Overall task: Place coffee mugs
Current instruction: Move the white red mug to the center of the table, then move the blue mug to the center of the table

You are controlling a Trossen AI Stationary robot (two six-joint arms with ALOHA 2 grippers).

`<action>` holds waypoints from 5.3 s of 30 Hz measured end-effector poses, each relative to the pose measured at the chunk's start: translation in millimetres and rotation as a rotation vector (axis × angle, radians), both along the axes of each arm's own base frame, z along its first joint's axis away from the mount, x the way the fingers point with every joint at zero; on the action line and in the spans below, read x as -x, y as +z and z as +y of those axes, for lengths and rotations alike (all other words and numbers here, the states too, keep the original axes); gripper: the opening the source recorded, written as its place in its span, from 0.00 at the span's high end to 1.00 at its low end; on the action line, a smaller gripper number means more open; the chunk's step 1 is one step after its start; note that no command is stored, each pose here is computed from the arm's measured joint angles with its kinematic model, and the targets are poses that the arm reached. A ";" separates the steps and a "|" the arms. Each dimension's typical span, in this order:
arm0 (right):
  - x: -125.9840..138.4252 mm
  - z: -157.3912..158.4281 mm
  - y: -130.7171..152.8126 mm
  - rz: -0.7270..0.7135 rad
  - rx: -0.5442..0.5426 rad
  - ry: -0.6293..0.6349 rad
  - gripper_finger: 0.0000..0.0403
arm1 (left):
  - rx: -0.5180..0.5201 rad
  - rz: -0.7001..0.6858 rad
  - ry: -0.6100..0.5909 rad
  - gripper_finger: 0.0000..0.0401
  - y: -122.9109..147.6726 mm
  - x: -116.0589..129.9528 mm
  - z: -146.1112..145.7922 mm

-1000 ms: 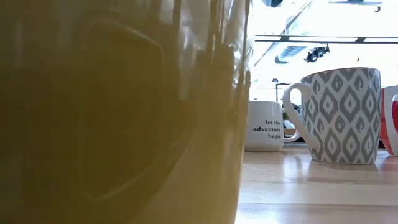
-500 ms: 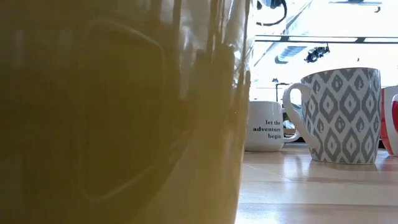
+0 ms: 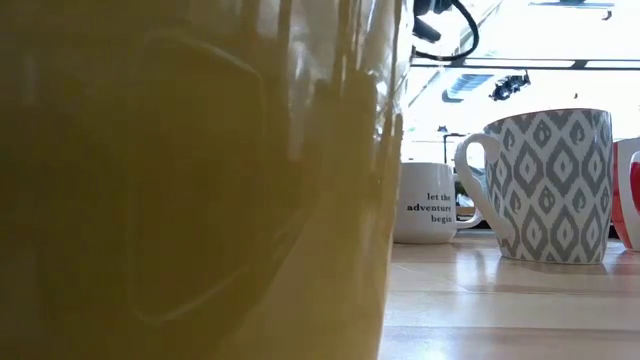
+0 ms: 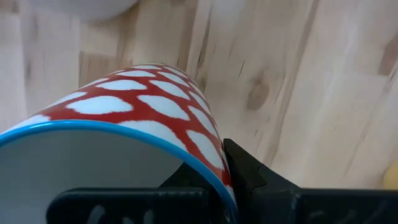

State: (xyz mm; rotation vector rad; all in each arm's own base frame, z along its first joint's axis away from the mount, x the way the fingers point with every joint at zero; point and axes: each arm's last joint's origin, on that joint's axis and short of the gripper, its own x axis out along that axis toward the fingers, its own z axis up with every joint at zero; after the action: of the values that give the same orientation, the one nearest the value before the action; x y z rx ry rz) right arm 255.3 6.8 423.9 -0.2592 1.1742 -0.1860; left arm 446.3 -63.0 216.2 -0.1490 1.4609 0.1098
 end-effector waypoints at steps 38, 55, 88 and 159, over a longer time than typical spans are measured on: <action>-0.4 0.1 0.1 -0.001 0.003 0.012 0.74 | 0.016 0.043 0.021 0.63 4.2 3.0 16.5; 1.3 0.0 -0.5 0.014 0.000 0.002 0.74 | -0.070 -0.012 0.003 0.63 84.3 18.6 4.4; 164.1 10.3 36.6 -0.469 -0.186 -0.129 0.74 | -0.198 -0.513 -0.088 0.63 143.2 292.3 -27.7; 130.7 47.8 -166.0 -0.829 -0.296 0.074 0.74 | 0.370 -0.080 0.058 0.78 29.2 229.4 -99.1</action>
State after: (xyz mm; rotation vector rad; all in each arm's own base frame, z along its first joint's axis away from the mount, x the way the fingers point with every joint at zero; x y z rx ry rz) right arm 124.6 54.5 257.9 0.0457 0.3571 -0.0391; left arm 216.8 -162.1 245.4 -0.4917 1.3861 -0.1195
